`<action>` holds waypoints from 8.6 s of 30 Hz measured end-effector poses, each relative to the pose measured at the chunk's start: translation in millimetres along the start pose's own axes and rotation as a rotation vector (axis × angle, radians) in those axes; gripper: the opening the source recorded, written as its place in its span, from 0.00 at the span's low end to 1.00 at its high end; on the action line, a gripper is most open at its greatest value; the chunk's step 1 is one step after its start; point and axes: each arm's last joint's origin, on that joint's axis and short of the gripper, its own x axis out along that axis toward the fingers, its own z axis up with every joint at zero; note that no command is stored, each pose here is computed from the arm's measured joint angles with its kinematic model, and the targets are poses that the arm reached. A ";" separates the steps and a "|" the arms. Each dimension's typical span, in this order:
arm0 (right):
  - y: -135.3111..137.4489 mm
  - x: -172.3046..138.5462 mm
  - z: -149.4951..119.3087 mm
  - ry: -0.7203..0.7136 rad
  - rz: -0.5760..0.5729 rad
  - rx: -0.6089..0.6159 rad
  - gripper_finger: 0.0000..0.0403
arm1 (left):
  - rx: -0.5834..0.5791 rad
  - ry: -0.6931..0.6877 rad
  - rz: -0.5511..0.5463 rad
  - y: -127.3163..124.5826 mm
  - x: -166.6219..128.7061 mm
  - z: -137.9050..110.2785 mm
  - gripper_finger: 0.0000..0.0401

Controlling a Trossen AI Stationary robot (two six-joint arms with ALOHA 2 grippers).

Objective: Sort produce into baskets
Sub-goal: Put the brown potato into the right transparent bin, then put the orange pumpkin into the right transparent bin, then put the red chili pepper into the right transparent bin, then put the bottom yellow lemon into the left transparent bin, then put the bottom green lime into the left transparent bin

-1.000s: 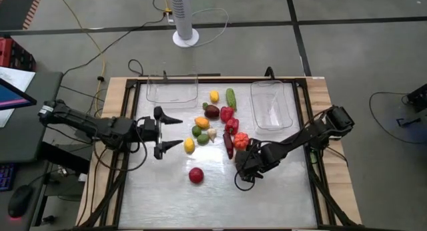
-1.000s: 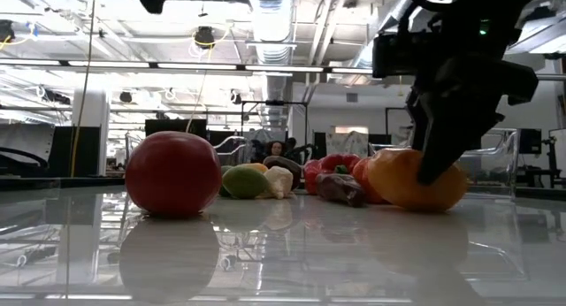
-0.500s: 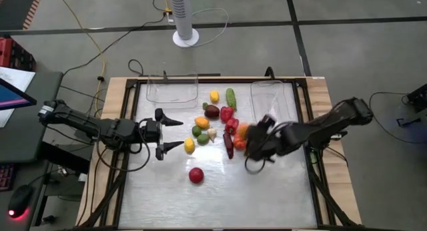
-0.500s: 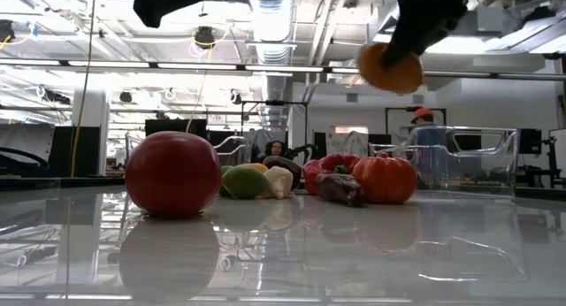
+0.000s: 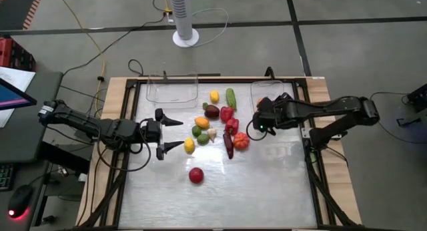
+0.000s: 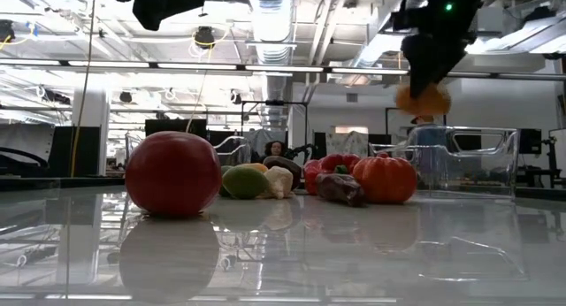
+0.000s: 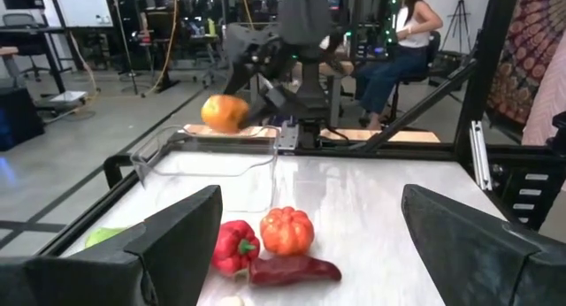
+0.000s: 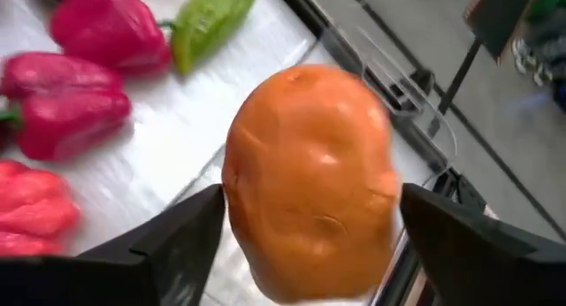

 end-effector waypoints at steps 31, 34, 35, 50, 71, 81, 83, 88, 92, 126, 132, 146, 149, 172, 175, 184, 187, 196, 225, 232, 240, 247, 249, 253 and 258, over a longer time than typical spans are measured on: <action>142.2 56.6 -11.8 0.107 0.406 -0.451 0.94 | -0.015 0.029 -0.021 -0.6 -0.1 -3.1 0.84; 148.2 66.8 -12.9 0.125 0.381 -0.489 0.93 | -0.012 0.036 -0.021 -0.5 -0.2 -3.8 0.84; 149.9 69.3 -14.4 0.139 0.372 -0.500 0.93 | -0.011 0.038 -0.021 -0.5 -0.2 -4.1 0.84; 140.4 21.7 8.9 0.065 0.265 -0.542 0.73 | -0.008 0.046 -0.020 -0.4 -0.2 -4.9 0.84; -9.9 2.6 -14.2 -0.008 0.008 -0.047 0.93 | -0.017 0.046 -0.015 -0.3 -0.2 -4.9 0.84; 18.3 -5.9 2.6 -0.139 0.251 0.012 0.96 | -0.015 0.045 -0.007 -0.1 -0.2 -4.9 0.84; 37.5 -11.4 4.9 -0.194 0.335 0.014 0.96 | -0.010 0.045 -0.007 -0.1 -0.2 -4.9 0.84; 99.8 -7.7 4.5 -0.219 0.534 0.001 0.96 | -0.010 0.045 -0.006 0.0 -0.2 -4.8 0.84; 141.2 12.9 -2.5 -0.135 0.534 -0.025 0.96 | -0.010 0.046 -0.006 0.0 -0.2 -4.9 0.84; 144.7 43.6 -3.3 0.053 0.396 -0.195 0.33 | 0.008 0.094 0.047 3.3 -5.6 -8.4 0.84; 87.6 -1.4 9.6 -0.120 0.305 -0.081 0.42 | 0.009 0.095 0.051 3.5 -5.6 -8.5 0.84; -2.6 -11.2 -5.1 -0.164 0.022 -0.028 0.57 | 0.007 0.095 0.054 3.4 -5.2 -8.6 0.84; -3.9 -1.4 -6.1 -0.133 -0.008 -0.024 0.69 | 0.006 0.095 0.053 3.4 -5.2 -8.7 0.84; 22.6 -49.9 7.5 -0.607 0.141 0.003 0.79 | -0.263 0.566 0.157 -16.2 47.3 -95.2 0.84; 26.8 -41.3 10.4 -0.638 0.165 -0.014 0.79 | -0.303 0.582 0.206 -16.9 51.3 -103.4 0.84; 26.6 -4.5 7.0 -0.640 0.200 -0.006 0.79 | -0.336 0.640 0.415 -5.1 65.9 -133.7 0.84; 22.9 1.9 7.0 -0.631 0.209 -0.007 0.79 | -0.322 0.671 0.453 1.0 73.5 -139.9 0.84; 19.9 -2.6 4.6 -0.638 0.225 -0.005 0.79 | -0.307 0.762 0.478 10.4 86.5 -152.0 0.62; 22.2 -5.2 7.0 -0.660 0.271 0.030 0.79 | -0.210 0.460 0.895 149.9 23.9 -32.2 0.63; 22.0 -5.1 7.0 -0.662 0.265 0.015 0.79 | -0.254 0.529 0.921 193.2 23.0 -30.6 0.77; 22.1 -4.3 6.2 -0.654 0.265 -0.008 0.79 | -0.258 0.518 0.710 188.4 34.2 -15.0 0.84; 17.1 1.4 10.4 -0.645 0.252 -0.005 0.79 | -0.118 0.611 0.282 105.9 64.7 -35.7 0.76; 15.8 3.2 11.7 -0.640 0.265 0.000 0.79 | -0.072 0.587 0.223 81.8 68.9 -37.6 0.74; 14.8 4.5 12.7 -0.635 0.281 0.017 0.79 | -0.053 0.522 0.179 49.4 72.5 -37.7 0.71; 15.2 3.7 13.5 -0.642 0.299 0.023 0.79 | -0.053 0.551 0.151 32.5 89.0 -55.6 0.70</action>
